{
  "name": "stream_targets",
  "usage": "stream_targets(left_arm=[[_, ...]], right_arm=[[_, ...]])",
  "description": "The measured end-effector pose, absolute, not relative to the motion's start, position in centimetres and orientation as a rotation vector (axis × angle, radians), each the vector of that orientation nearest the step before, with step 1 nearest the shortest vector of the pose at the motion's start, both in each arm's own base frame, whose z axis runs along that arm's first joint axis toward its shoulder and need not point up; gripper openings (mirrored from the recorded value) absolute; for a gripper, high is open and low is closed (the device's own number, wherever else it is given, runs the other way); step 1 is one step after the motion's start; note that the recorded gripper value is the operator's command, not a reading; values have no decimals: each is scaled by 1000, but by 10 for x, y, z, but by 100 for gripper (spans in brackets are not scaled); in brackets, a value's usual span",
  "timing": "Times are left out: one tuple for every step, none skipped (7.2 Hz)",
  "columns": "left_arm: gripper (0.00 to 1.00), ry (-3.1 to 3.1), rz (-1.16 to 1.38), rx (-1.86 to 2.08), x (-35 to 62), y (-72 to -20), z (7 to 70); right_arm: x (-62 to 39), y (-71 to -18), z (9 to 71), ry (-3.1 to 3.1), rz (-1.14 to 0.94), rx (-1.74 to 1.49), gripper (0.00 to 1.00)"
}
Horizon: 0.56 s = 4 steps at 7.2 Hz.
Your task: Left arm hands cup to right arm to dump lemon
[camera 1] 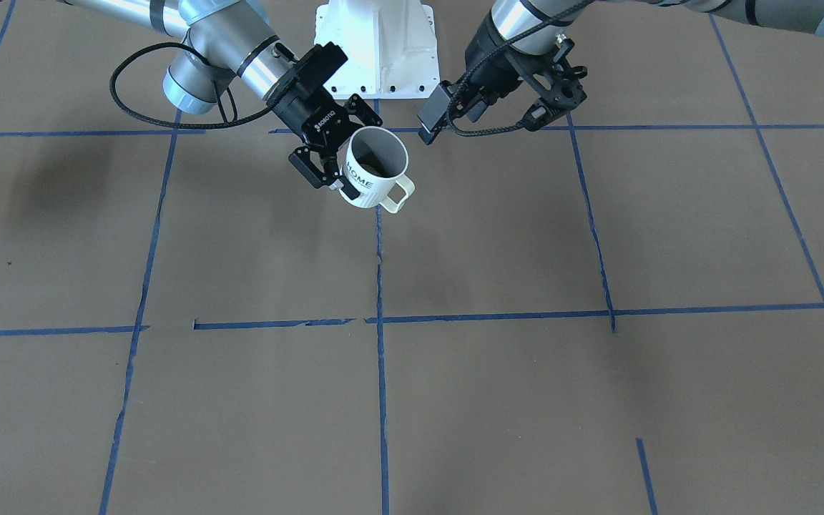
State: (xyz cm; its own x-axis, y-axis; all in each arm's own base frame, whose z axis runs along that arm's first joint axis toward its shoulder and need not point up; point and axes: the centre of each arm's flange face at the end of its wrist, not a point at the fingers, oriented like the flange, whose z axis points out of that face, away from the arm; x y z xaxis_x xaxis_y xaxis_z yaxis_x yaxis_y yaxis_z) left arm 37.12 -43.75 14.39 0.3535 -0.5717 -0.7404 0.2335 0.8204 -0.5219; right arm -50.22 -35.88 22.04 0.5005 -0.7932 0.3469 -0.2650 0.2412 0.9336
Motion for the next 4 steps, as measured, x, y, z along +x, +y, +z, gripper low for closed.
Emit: stream_targets(left_arm=[[100, 1059, -480, -316, 368, -442, 174], [100, 1027, -411, -268, 361, -448, 203], [100, 996, -327, -217, 352, -452, 233], [100, 955, -226, -160, 339, -457, 267]], right_arm=[[-501, -361, 221, -1034, -463, 1322, 18], [-498, -365, 221, -1032, -451, 1321, 17], [-493, -372, 222, -1042, -415, 1306, 17], [-484, -383, 229, -1070, -336, 1261, 19]])
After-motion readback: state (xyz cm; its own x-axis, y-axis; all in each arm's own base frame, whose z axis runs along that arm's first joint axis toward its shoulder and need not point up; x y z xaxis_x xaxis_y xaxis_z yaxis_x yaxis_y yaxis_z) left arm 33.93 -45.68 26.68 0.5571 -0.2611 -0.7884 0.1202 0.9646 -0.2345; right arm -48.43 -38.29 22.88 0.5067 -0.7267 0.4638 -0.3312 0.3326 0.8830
